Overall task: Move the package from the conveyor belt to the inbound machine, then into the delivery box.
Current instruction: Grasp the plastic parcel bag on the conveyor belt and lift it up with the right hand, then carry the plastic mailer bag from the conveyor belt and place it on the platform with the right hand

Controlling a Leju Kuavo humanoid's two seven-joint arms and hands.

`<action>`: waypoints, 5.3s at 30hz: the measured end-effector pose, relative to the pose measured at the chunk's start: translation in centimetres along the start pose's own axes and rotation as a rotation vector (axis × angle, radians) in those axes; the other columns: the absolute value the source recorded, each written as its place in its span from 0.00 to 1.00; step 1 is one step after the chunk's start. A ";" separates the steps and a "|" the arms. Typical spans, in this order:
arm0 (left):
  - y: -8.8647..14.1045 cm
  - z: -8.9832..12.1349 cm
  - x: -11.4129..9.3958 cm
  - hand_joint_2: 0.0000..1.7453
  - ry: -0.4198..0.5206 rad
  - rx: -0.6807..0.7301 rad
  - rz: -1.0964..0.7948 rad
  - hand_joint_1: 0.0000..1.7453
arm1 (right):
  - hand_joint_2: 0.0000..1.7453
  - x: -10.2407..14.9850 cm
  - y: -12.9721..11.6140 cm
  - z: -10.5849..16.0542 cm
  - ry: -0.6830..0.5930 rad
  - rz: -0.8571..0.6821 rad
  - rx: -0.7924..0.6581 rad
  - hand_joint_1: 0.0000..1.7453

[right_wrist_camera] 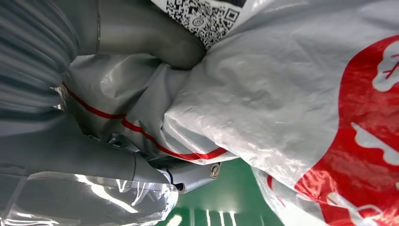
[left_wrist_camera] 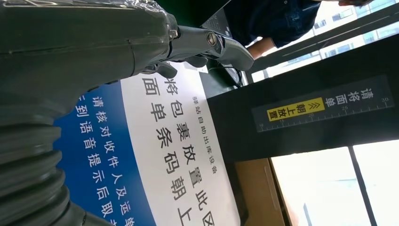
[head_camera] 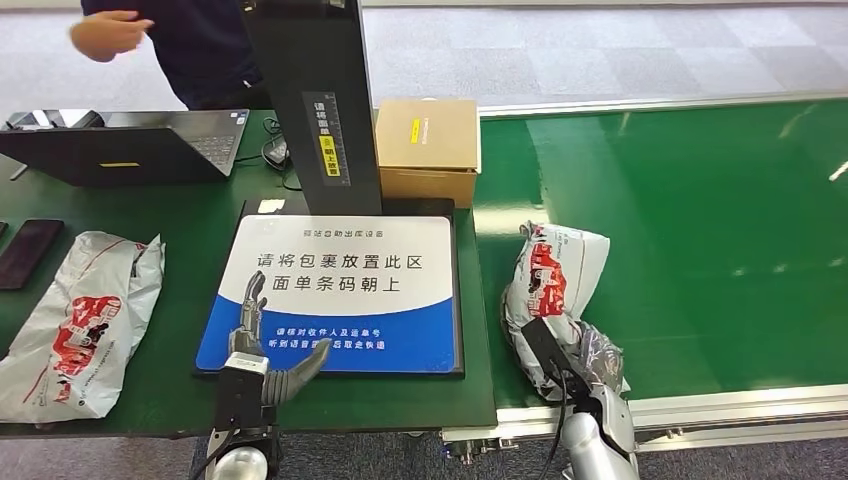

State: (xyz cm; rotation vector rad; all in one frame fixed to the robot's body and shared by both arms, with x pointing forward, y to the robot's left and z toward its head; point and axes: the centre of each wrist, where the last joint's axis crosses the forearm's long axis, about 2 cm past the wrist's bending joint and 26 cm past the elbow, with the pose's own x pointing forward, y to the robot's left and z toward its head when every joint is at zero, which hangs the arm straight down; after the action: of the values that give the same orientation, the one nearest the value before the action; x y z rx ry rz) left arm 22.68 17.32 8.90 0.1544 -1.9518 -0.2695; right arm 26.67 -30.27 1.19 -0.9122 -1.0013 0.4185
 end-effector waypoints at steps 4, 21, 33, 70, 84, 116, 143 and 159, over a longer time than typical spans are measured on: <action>0.0 0.0 0.0 1.00 0.000 0.001 -0.001 0.00 | 1.00 0.0 -0.2 0.1 -0.005 -0.006 -0.013 0.94; -0.2 0.8 -0.1 1.00 0.010 0.010 -0.003 0.00 | 1.00 -0.3 -1.5 2.3 -0.107 -0.104 -0.172 0.92; -0.2 0.6 -0.1 1.00 -0.009 0.009 -0.007 0.00 | 1.00 2.5 -5.4 4.1 -0.327 -0.242 -0.452 0.94; -0.2 0.4 0.0 1.00 -0.055 0.044 -0.018 0.00 | 1.00 17.1 -3.1 2.4 -0.914 -0.216 -0.299 0.94; 0.0 0.5 0.1 1.00 -0.035 0.097 -0.047 0.00 | 1.00 20.9 -0.5 1.8 -1.037 -0.165 -0.137 0.91; 0.7 1.7 1.2 1.00 -0.023 0.149 -0.066 0.00 | 1.00 22.5 1.5 2.8 -1.031 -0.147 -0.019 0.00; 1.4 1.6 1.2 1.00 -0.036 0.148 -0.092 0.00 | 1.00 22.0 0.2 4.7 -1.170 -0.431 -0.138 0.00; 3.5 2.1 2.2 1.00 -0.103 0.289 -0.166 0.00 | 1.00 14.6 -3.4 6.6 -1.012 -0.855 -0.118 0.00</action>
State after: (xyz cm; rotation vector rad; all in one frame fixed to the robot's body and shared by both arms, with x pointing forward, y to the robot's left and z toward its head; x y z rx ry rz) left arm 19.95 20.44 10.99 0.5011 -2.0761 -0.1036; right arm 28.02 -19.31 13.27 -0.2457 -2.2281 0.0533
